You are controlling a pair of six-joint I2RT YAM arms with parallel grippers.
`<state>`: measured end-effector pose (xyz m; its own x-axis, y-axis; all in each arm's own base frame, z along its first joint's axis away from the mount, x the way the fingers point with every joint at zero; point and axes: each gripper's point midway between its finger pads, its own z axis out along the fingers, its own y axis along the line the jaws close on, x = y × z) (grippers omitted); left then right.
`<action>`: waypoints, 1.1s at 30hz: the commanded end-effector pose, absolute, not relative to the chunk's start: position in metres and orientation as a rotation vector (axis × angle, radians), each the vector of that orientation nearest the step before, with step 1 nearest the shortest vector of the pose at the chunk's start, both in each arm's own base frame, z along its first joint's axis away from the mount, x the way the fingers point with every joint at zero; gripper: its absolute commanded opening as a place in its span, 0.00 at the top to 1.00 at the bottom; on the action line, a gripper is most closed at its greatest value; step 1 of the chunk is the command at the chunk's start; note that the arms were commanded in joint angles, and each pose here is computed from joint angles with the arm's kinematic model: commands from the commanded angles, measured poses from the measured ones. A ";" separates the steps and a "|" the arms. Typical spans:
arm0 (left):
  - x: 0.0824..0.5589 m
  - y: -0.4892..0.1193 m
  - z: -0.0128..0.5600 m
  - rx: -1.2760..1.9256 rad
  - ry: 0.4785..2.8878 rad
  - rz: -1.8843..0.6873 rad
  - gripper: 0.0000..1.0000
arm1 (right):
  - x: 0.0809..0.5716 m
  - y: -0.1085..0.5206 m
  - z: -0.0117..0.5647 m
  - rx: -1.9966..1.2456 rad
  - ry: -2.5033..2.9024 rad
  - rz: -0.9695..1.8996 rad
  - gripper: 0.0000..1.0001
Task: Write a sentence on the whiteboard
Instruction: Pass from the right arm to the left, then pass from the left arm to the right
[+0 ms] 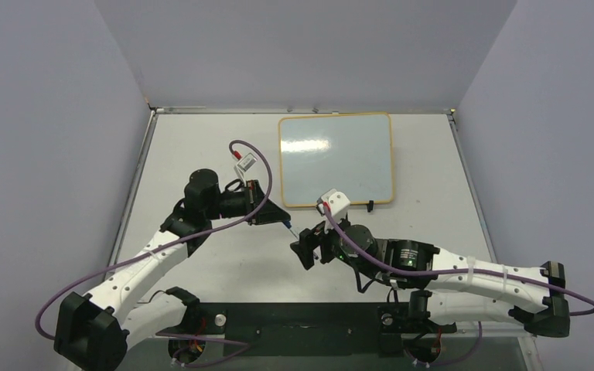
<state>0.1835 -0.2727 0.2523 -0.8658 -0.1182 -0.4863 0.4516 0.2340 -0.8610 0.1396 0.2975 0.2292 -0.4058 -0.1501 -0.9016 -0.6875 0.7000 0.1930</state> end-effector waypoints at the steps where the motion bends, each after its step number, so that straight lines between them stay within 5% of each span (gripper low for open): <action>1: 0.201 -0.268 0.276 0.262 1.939 -1.639 1.00 | 0.154 0.291 0.268 -0.452 1.863 0.726 0.16; 16: 0.244 -0.236 0.366 -0.001 1.570 -1.632 1.00 | 0.180 0.232 0.310 0.023 1.729 0.762 0.12; 33: 0.254 -0.213 0.418 -0.157 1.192 -1.717 1.00 | 0.186 0.251 0.378 0.177 1.348 1.243 0.17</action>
<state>0.2565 -0.2207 0.3908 -0.5575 -0.7160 -0.4202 0.5688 0.0393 -0.8215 0.1931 0.2397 0.3317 -0.2648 0.6533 -0.7093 -0.4412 0.5720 0.6915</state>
